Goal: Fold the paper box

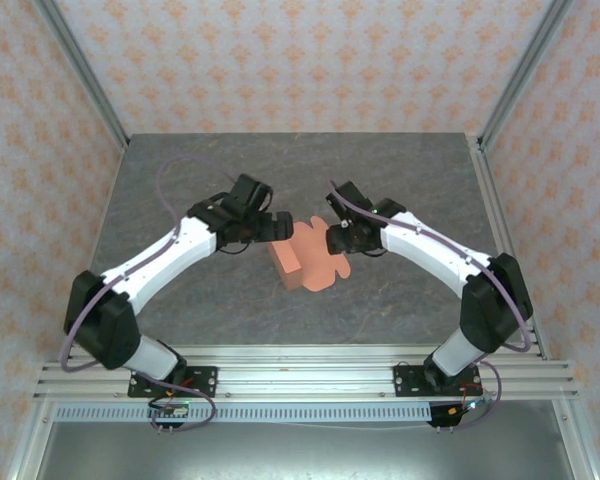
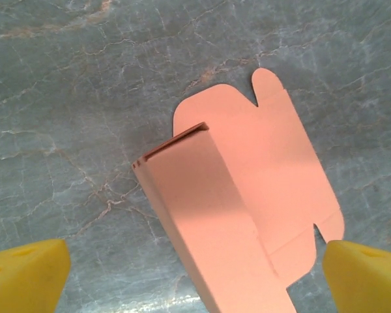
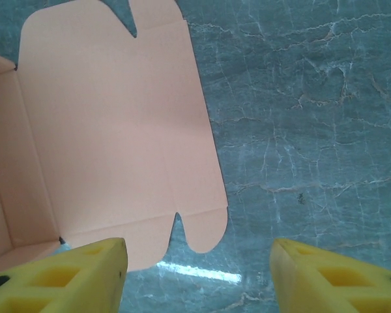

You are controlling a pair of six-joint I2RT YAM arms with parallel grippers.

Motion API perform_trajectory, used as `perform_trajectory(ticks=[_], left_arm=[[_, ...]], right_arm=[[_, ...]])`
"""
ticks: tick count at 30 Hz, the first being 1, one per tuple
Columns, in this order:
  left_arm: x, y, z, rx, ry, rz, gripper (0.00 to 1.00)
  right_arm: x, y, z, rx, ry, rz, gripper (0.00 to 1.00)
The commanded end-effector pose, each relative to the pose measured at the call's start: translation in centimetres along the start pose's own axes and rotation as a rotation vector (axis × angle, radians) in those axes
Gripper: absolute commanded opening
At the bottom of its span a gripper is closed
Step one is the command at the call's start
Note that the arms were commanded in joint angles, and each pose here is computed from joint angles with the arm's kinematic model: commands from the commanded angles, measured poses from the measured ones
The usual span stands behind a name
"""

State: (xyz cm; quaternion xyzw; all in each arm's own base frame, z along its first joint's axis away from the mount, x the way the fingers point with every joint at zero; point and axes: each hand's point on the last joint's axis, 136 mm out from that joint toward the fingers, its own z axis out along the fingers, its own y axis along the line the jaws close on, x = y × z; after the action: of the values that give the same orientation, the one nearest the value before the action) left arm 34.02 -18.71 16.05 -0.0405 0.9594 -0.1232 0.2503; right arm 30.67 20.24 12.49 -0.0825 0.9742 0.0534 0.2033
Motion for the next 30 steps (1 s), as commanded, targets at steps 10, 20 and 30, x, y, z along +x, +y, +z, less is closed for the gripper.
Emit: perform_trajectory(ticks=[10,20,30], left_arm=[[2.5,0.5,4.3,-0.251,0.150,-0.010,1.00],[4.2,2.0,5.2,-0.274,0.161,-0.039,0.74],[4.8,3.4,5.1,-0.156,0.118,-0.140,0.52]], right_arm=[[-0.5,-2.0,0.3,0.017,-0.161,0.071,0.69],[-0.6,-2.0,2.7,-0.140,-0.119,0.175,0.69],[-0.6,0.7,4.4,-0.321,-0.059,0.230,0.69]])
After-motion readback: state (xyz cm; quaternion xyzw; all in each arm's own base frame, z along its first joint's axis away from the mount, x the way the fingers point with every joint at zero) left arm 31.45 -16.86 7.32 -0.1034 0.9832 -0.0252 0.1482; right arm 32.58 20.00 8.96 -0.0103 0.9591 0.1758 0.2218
